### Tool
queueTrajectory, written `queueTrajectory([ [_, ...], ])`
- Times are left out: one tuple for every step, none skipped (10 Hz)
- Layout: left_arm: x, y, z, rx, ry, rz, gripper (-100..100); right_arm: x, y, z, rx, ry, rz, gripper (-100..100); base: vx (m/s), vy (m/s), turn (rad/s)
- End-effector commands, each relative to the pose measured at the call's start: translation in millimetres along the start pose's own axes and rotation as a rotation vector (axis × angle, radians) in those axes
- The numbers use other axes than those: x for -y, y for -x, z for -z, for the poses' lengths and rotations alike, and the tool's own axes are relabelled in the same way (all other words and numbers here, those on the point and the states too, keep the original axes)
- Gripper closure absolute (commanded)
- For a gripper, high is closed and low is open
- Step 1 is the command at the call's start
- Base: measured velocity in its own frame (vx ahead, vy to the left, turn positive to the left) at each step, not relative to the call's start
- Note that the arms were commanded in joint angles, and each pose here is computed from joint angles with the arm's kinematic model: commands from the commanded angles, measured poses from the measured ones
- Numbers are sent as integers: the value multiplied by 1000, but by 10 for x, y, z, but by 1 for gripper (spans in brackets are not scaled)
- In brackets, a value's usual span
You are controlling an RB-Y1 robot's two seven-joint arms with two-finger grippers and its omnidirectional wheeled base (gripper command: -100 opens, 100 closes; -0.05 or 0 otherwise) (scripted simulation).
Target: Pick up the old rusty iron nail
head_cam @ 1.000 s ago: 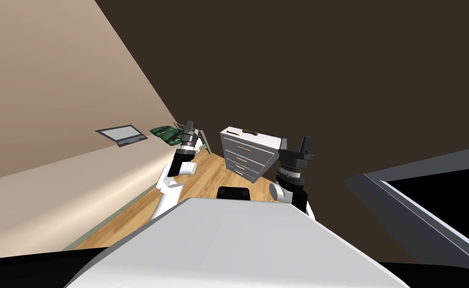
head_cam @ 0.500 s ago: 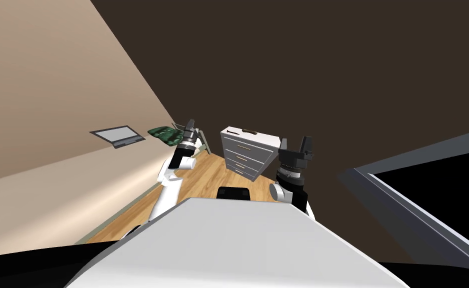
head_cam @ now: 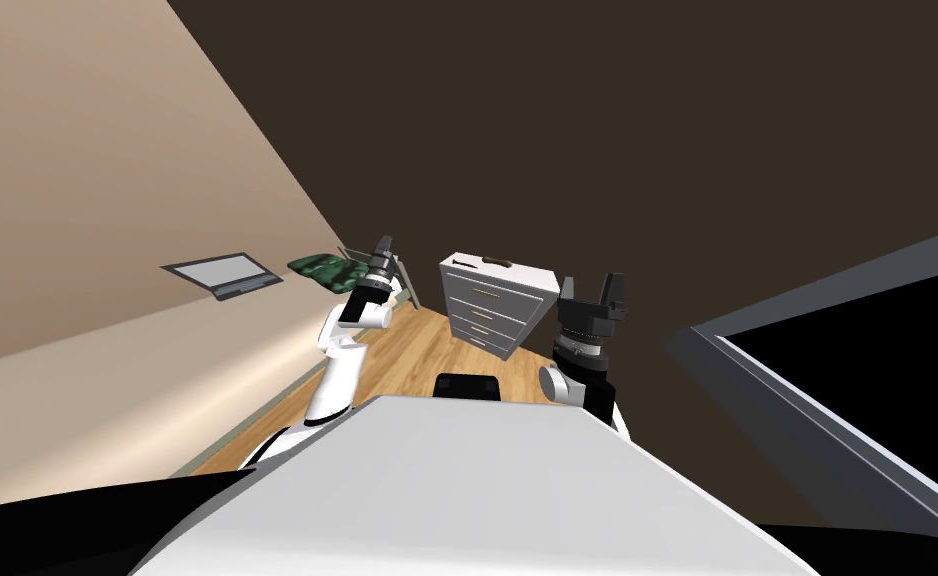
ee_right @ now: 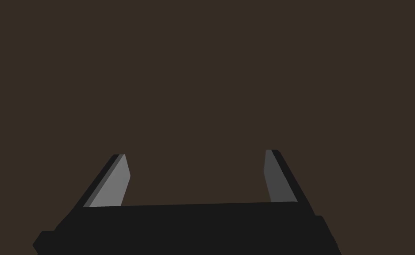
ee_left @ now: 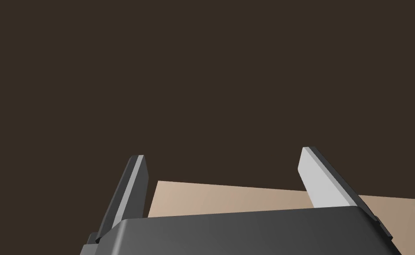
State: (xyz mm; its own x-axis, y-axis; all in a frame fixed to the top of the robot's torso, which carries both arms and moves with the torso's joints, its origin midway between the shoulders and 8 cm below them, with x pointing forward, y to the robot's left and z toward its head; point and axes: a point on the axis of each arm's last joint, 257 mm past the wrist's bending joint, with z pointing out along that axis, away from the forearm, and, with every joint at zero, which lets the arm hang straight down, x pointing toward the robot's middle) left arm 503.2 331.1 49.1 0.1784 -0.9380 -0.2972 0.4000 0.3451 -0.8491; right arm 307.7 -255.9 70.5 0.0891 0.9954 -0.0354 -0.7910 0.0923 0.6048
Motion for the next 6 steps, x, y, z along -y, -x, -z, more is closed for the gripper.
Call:
queueTrajectory([
  [-108, 39, -92, 2, 42, -2, -100, 0, 0, 0, 0, 0, 0, 0, -28, 20, -64],
  [-130, 39, -91, 2, 50, -2, -100, 0, 0, 0, 0, 0, 0, 0, -15, 14, -3],
  [-177, 101, -228, 6, 72, -6, -100, 0, 0, 0, 0, 0, 0, 0, -24, 11, -104],
  [-224, 100, -234, 7, 94, -6, -100, 0, 0, 0, 0, 0, 0, 0, -24, 18, -62],
  [-257, 101, -230, 7, 106, -6, -100, 0, 0, 0, 0, 0, 0, 0, -11, 12, 9],
  [-306, 166, -361, 11, 130, -10, -100, 0, 0, 0, 0, 0, 0, 0, -15, 7, -87],
])
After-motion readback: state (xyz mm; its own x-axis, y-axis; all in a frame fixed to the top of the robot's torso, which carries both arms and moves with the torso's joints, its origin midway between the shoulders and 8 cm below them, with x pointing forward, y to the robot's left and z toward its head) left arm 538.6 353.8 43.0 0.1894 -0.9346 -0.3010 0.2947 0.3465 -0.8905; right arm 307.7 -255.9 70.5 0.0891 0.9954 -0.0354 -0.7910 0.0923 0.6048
